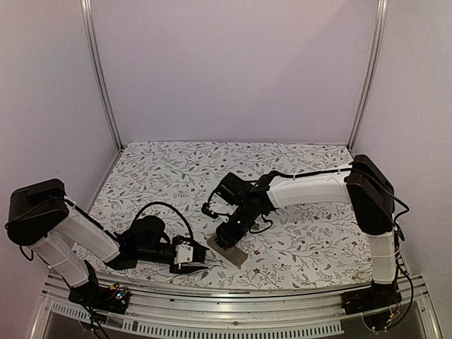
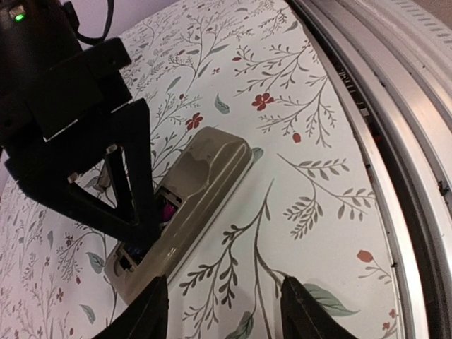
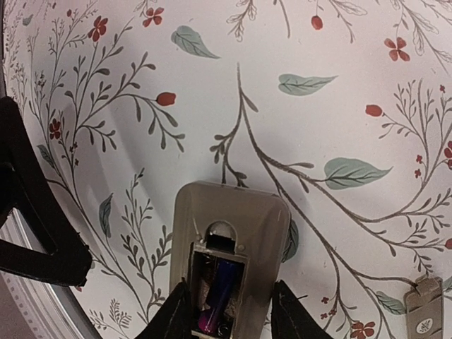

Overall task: Load the batteries into the remote control
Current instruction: Load the battery into the battery compartment.

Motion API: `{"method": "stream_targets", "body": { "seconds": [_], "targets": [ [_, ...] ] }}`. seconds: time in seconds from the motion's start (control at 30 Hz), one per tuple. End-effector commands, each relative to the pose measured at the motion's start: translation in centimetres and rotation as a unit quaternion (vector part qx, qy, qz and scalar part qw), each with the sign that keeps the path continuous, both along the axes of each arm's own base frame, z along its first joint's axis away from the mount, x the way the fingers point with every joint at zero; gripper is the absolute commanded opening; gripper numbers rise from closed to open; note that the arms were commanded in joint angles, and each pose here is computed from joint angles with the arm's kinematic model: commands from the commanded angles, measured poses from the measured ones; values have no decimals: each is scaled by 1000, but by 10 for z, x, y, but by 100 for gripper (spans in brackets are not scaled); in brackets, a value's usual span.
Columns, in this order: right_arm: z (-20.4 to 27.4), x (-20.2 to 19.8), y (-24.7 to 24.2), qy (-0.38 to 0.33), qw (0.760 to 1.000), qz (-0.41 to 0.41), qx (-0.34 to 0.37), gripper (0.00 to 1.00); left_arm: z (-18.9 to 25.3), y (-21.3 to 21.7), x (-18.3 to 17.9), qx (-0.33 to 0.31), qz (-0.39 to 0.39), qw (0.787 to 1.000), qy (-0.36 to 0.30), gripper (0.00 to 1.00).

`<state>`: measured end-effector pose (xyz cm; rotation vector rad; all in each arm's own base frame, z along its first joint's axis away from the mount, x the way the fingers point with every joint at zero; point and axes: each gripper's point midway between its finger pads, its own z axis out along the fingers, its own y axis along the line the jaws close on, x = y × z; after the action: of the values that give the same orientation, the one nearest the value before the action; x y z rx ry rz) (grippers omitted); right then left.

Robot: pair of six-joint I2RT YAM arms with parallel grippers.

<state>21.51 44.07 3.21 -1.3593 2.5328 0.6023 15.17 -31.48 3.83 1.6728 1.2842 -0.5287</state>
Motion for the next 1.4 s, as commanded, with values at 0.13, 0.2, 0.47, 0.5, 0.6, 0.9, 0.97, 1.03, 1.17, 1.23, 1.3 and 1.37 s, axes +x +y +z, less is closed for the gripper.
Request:
{"method": "stream_targets", "body": {
  "seconds": [0.13, 0.2, 0.47, 0.5, 0.6, 0.9, 0.97, 1.03, 1.17, 1.23, 1.3, 1.37],
  "targets": [
    [-10, 3, -6, 8, 1000, -3, -14, 38, 2, 3, 1, -7, 4, 1000, -1, 54],
    [0, 7, -2, 0, 1000, -5, -4, 39, 2, 3, 0, -7, 2, 1000, 0, 54],
    [-19, 1, -19, -2, 999, -4, -54, 40, 2, 3, 0, -8, 4, 1000, 1, 54],
    [-20, -1, -20, -4, 998, -2, -59, 41, 2, 3, 0, -8, 4, 1000, 1, 54],
    [-22, -3, -22, -9, 997, 2, -70, 41, 2, 3, -1, -8, 3, 1000, 4, 54],
    [-49, 1, -37, -24, 992, 11, -126, 27, 2, 4, 0, -9, 5, 1000, 2, 54],
    [-50, 1, -35, -29, 991, 28, -125, 21, 2, 4, 0, -9, 5, 1000, 2, 54],
    [-49, 1, -35, -30, 991, 31, -123, 16, 2, 4, 0, -8, 6, 1000, 4, 54],
    [-50, -3, -37, -22, 991, 39, -123, 7, 1, 5, -2, -7, 3, 1000, 7, 54],
    [-52, -4, -39, -21, 991, 41, -127, 5, 2, 4, -2, -9, 2, 1000, 6, 54],
    [-53, -5, -42, -21, 990, 42, -130, 3, 3, 4, 0, -10, 9, 1000, 5, 54],
    [-53, -6, -44, -20, 990, 45, -131, 0, 6, 4, 3, -14, 16, 1000, 2, 54]
  ]
}}
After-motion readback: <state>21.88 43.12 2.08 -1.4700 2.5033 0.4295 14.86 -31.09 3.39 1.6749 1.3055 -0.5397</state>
